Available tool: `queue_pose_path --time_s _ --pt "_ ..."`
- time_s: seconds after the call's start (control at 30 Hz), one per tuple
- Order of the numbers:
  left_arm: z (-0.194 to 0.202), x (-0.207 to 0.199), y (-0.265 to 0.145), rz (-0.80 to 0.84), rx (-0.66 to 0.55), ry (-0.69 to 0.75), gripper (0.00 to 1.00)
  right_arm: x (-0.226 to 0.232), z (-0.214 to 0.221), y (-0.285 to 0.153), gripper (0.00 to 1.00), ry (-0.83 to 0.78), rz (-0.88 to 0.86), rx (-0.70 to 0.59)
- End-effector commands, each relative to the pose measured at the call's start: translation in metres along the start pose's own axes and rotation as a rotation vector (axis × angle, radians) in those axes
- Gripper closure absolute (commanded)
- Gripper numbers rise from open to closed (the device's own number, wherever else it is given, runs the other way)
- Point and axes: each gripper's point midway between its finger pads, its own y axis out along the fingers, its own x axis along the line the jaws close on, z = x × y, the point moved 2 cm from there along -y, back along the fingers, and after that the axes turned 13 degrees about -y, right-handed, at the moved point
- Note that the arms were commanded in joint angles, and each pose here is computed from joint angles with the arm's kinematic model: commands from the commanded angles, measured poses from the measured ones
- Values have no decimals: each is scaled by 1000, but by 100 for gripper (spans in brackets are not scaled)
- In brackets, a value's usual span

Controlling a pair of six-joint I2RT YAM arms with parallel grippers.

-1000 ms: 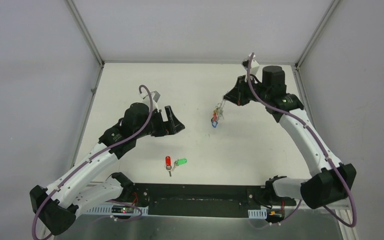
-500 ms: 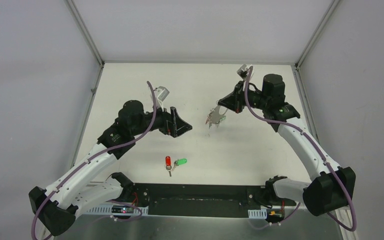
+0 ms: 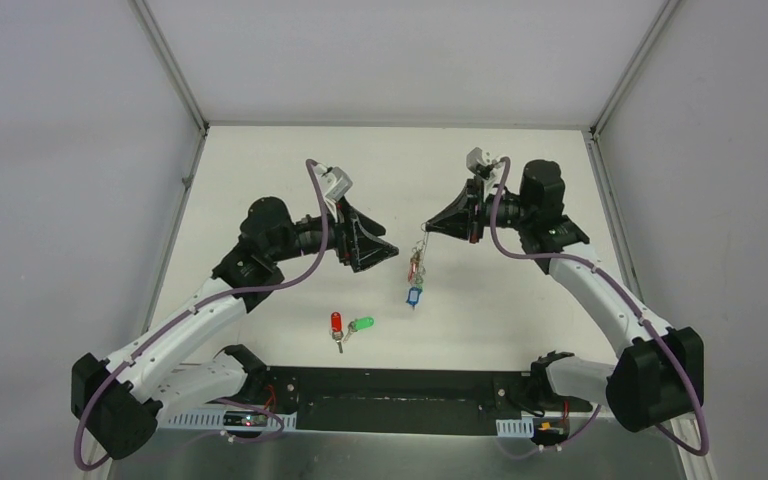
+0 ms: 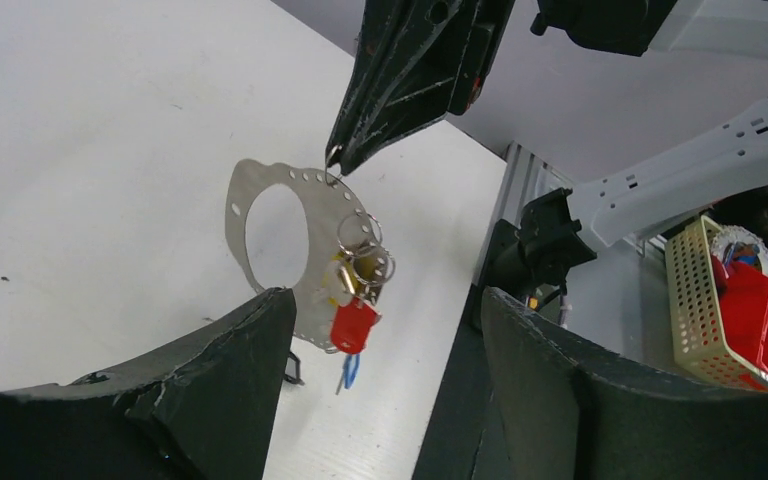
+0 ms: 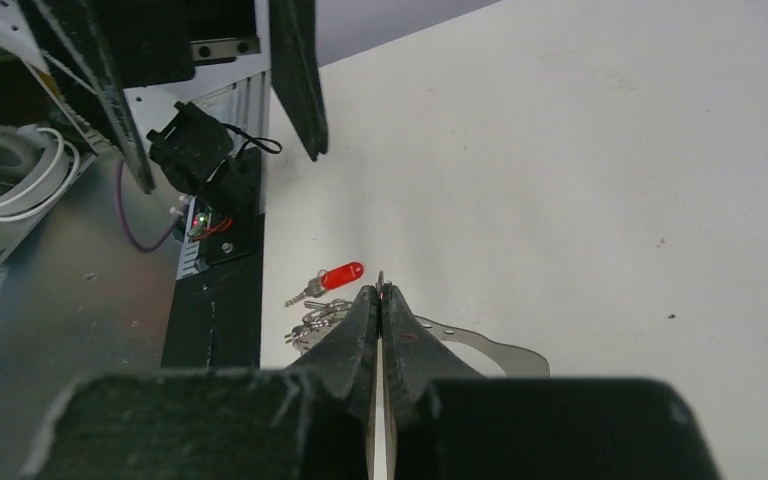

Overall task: Put the keys on the keyring
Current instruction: Pick up the keyring from the center of the board, then adjust the keyring at the center of the board.

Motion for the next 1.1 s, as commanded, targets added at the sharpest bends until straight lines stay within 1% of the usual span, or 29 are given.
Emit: queue_pose_path --time_s 0.0,0.03,0.2,0.5,0.67,0.73,0.83,0.93,1.07 --pt "-17 -17 8 128 -23 131 31 28 -30 -1 100 -220 -149 -107" --pt "-17 -18 9 140 -23 142 33 32 -30 -1 100 -231 -170 -111" --pt "-13 -21 12 198 -9 194 48 41 -27 4 100 -254 -202 -122" --pt "-4 -21 9 232 -37 243 60 57 -29 13 100 -334 -252 -164" --pt "7 -16 8 237 -20 266 63 61 -30 15 100 -342 -266 -169" --pt "11 -16 6 247 -18 284 63 63 -31 16 100 -347 -271 -172" --pt "17 -17 6 267 -8 321 60 65 -33 16 100 -353 -277 -175" --pt "23 -19 7 294 0 383 59 66 -32 17 100 -351 -280 -175" --pt "28 -21 12 307 6 437 61 65 -33 17 100 -352 -280 -175"
